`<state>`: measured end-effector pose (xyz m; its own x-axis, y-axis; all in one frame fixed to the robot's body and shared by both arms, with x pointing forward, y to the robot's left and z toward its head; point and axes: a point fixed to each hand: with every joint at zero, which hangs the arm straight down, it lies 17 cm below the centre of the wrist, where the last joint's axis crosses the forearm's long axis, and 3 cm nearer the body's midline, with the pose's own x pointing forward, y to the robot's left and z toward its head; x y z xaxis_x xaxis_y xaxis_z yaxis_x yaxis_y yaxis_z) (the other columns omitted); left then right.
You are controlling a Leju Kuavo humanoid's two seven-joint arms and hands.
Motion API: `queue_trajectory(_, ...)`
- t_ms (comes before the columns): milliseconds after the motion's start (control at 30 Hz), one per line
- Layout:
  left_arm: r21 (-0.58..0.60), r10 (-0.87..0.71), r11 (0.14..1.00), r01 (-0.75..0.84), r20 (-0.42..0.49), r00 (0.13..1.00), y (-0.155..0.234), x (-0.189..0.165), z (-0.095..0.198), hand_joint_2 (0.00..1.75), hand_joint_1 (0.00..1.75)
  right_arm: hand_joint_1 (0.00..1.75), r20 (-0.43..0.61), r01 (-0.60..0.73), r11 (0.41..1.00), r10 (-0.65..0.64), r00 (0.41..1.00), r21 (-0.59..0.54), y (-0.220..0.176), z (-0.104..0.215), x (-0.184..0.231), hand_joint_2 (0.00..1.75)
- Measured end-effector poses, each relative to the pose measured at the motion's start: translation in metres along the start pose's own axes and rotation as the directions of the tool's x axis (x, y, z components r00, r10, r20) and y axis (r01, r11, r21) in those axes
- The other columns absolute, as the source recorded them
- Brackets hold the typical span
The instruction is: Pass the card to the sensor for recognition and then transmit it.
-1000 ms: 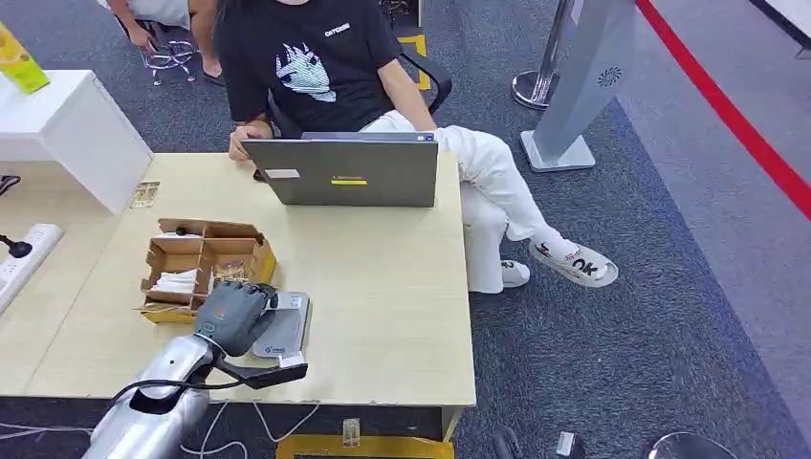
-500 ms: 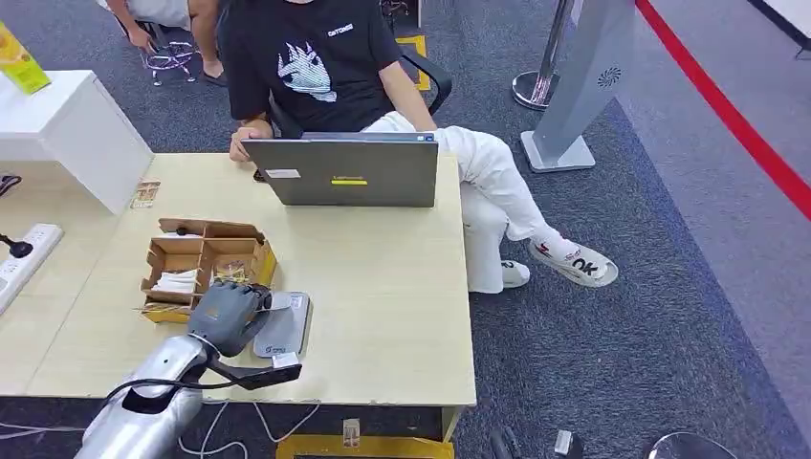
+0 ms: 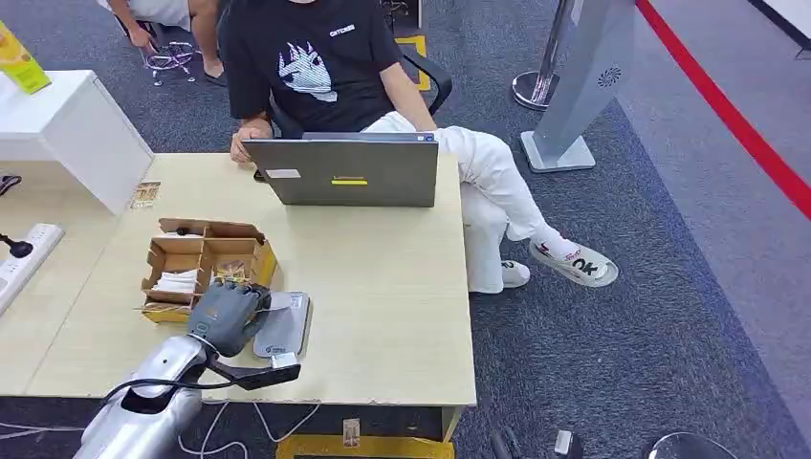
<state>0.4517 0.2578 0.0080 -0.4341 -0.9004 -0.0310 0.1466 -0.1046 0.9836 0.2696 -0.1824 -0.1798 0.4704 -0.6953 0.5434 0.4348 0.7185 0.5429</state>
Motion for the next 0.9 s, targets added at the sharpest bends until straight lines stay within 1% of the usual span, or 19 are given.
queue_trajectory(33,0.036,-0.019,0.999,0.02,-0.026,0.999,0.009,-0.005,-0.002,1.75,1.75,0.0,-0.001,-0.001,1.0,0.001,1.0,-0.001,0.0,0.0,0.0,1.75)
queue_trajectory(67,0.114,-0.027,0.993,0.034,-0.059,0.998,0.033,-0.015,-0.004,1.75,1.75,0.0,-0.002,-0.003,1.0,0.003,1.0,-0.003,-0.001,0.0,-0.001,1.75)
queue_trajectory(100,0.24,-0.038,0.969,0.056,-0.082,0.996,0.075,-0.028,-0.007,1.75,1.75,0.0,-0.003,-0.005,1.0,0.005,1.0,-0.005,-0.001,0.0,-0.001,1.75)
queue_trajectory(133,0.367,-0.049,0.926,0.086,-0.109,0.993,0.123,-0.042,-0.008,1.75,1.75,0.0,-0.003,-0.006,1.0,0.006,1.0,-0.007,-0.002,0.0,-0.001,1.75)
queue_trajectory(167,0.439,-0.068,0.891,0.119,-0.13,0.989,0.158,-0.055,-0.009,1.75,1.75,0.0,-0.002,-0.007,1.0,0.007,1.0,-0.007,-0.002,0.0,-0.001,1.75)
queue_trajectory(200,0.49,-0.077,0.86,0.143,-0.154,0.985,0.189,-0.067,-0.006,1.75,1.75,0.0,-0.003,-0.008,1.0,0.008,1.0,-0.006,-0.001,0.0,-0.001,1.75)
queue_trajectory(267,0.535,-0.098,0.826,0.177,-0.173,0.98,0.218,-0.077,-0.001,1.75,1.75,0.0,-0.004,-0.01,1.0,0.01,1.0,-0.003,0.0,0.0,-0.002,1.75)
queue_trajectory(333,0.558,-0.105,0.808,0.191,-0.183,0.978,0.228,-0.079,0.003,1.75,1.75,0.0,-0.004,-0.01,1.0,0.01,1.0,-0.001,0.0,0.0,-0.002,1.75)
queue_trajectory(500,0.581,-0.103,0.788,0.205,-0.203,0.974,0.24,-0.086,0.01,1.75,1.75,0.0,-0.007,-0.015,1.0,0.015,1.0,0.004,0.001,0.0,-0.003,1.75)
queue_trajectory(900,0.587,-0.096,0.784,0.199,-0.202,0.975,0.241,-0.086,0.01,1.75,1.75,0.0,-0.007,-0.014,1.0,0.014,1.0,0.005,0.002,0.0,-0.003,1.75)
